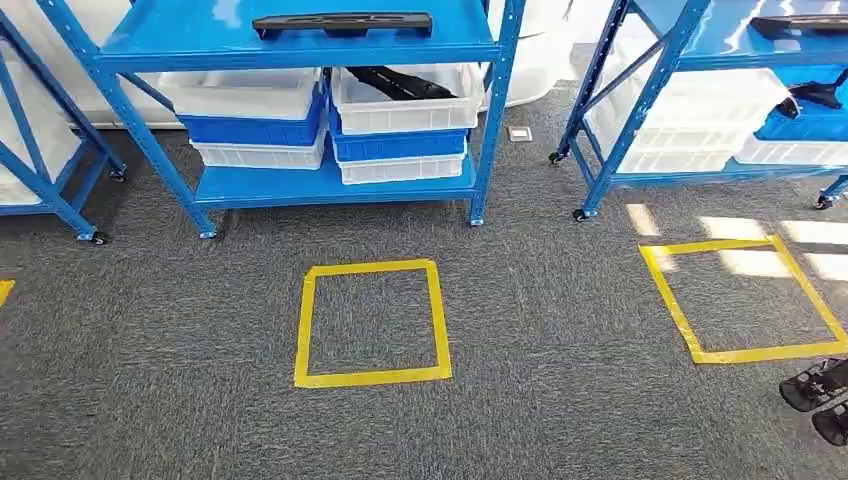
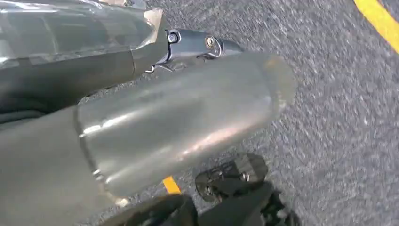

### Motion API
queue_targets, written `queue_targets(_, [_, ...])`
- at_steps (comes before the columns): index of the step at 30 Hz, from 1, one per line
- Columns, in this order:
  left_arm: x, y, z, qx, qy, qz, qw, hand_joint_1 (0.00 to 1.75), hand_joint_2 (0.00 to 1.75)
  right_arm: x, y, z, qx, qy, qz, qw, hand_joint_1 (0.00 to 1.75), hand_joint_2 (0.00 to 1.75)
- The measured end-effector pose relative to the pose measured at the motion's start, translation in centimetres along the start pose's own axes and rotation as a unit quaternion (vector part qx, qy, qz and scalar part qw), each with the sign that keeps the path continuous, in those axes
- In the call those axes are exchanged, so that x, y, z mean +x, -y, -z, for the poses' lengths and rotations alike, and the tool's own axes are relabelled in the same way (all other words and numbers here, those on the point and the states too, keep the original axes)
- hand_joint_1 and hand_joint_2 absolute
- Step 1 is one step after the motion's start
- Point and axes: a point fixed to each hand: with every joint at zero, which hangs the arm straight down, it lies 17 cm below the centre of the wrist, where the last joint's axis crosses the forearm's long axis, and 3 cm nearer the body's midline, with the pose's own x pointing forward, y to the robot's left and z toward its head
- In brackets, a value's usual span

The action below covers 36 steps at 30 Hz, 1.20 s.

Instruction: Take the parts from the cabinet and place them on the table.

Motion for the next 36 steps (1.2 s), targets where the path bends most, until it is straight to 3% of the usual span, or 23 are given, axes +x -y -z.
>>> queue_targets(36, [-0.14,0.27,-0.06,-0.002,-0.003,0.001,1.000,0.00,0.00,0.23,-0.91,-0.19,0.019,0.018,-0.017,1.000,0.00,0.00])
